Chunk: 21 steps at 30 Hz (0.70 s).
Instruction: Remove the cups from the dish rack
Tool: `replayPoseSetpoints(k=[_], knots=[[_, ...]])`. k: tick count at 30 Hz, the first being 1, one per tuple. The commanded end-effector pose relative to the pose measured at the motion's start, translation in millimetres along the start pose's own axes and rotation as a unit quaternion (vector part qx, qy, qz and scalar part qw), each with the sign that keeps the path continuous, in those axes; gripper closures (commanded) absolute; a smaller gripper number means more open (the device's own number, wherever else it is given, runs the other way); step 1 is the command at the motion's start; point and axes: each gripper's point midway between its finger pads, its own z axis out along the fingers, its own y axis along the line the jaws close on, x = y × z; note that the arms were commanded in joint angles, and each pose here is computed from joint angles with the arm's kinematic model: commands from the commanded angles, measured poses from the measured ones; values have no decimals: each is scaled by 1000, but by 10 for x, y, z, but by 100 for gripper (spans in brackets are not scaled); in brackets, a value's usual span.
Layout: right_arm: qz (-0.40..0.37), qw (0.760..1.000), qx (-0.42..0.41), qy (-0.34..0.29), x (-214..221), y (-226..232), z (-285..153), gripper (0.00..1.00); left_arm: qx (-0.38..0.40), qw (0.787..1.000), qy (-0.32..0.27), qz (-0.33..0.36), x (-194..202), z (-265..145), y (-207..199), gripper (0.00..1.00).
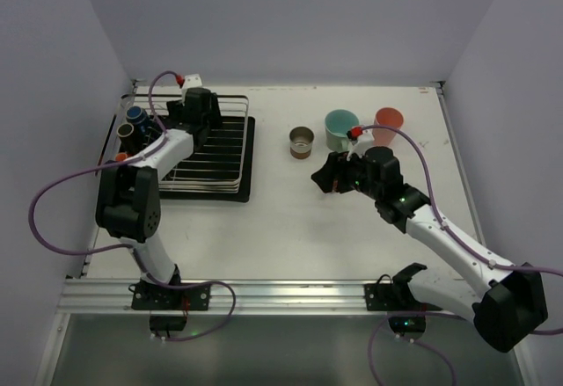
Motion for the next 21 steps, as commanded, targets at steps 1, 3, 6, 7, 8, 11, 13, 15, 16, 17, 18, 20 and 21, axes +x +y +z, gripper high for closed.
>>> replayPoseSetpoints(k=[1,3,6,7,8,11,13,15,16,17,18,20,21], knots=[[-5,999,-38,-23,-129,172,-27,34,1,997,-66,-25,-460,126,4,4],[-6,999,-44,-24,-128,196,-43,34,1,998,-66,-25,-443,177,13,4],[-8,998,-54,-28,-155,242,-77,34,3,998,-57,-22,-353,271,0,2],[-9,998,-57,-27,-147,250,-80,34,2,998,-51,-21,-298,316,-3,2],[-9,998,-59,-28,-150,255,-87,34,5,999,-49,-22,-289,337,-17,2],[-12,997,-69,-27,-146,297,-104,34,5,999,-47,-18,-260,401,-34,2],[-11,997,-77,-22,-121,318,-108,34,7,999,-48,-16,-256,442,-43,1],[-11,996,-81,-18,-106,331,-105,34,8,999,-50,-15,-262,465,-49,1],[-12,996,-84,-17,-100,342,-107,34,5,999,-48,-13,-244,491,-39,1],[-12,996,-85,-16,-94,345,-105,34,5,999,-47,-11,-237,504,-45,1],[-12,996,-88,-14,-87,359,-107,34,3,999,-49,-11,-244,519,-37,1],[-16,995,-100,-21,-117,405,-112,34,0,999,-47,-6,-211,559,-30,0],[-17,994,-103,-22,-121,416,-114,34,0,999,-45,-4,-195,571,-31,0]])
